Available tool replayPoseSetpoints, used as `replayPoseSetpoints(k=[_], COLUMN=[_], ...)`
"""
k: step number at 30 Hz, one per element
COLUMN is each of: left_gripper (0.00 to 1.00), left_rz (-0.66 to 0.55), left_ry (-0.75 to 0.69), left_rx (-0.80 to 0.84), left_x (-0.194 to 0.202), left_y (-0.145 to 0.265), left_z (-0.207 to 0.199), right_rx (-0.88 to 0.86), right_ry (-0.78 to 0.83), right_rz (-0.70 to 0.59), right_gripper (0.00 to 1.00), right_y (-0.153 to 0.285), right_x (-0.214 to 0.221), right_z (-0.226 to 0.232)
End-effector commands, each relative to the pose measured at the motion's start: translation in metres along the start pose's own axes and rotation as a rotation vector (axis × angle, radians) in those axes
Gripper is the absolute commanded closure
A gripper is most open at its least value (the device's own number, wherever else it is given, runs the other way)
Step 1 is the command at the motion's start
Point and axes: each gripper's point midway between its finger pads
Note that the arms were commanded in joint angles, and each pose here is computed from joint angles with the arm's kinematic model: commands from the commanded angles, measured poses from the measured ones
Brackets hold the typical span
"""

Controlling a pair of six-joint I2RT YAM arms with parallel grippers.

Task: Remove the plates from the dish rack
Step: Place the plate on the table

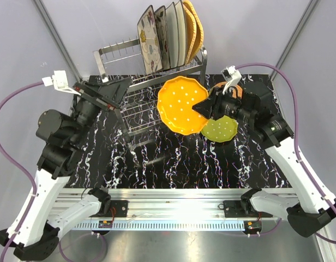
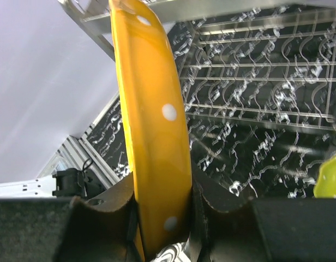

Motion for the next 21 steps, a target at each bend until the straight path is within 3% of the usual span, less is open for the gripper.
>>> replayPoseSetpoints(k=[1,8,13,19,21], left_gripper=[0.07,0.05,0.03,0.02,0.02], left_rz=[-0.026,-0.044,-0.013,-0.002,0.000], left_ry=[-0.147,-0.233,-0.257,-0.246,-0.247], left_rx=[-0.062,-0.106,-0.138,-0.162,-0.162], left_x=[0.000,-0.002,0.007,0.021,0.022], left_y=[0.012,0.037,0.041,0.049,0.053], left_z=[0.019,0.030,0.040,0.052,0.053], right_rx=[-0.087,0.065,0.182,0.258,0.198], right_ry=[0.042,-0.011,-0.137,-0.297,-0.334], right_rz=[-0.145,-0.109,-0.051,0.032,0.063], right_gripper=[1.00,1.00,1.00,1.00,1.00], right_y=[0.031,0.044,0.048,0.046,0.046], right_x=[-0.034,-0.016,-0.004,0.009,0.012], right_z=[0.029,-0.019,-0.067,-0.126,-0.129])
Point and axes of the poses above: each gripper's point midway between its finger pads, its own y axis back along the fingers, its own z axis along the line the jaws close on, x = y × z, and after that the axes turned 11 degrees about -y, right-handed
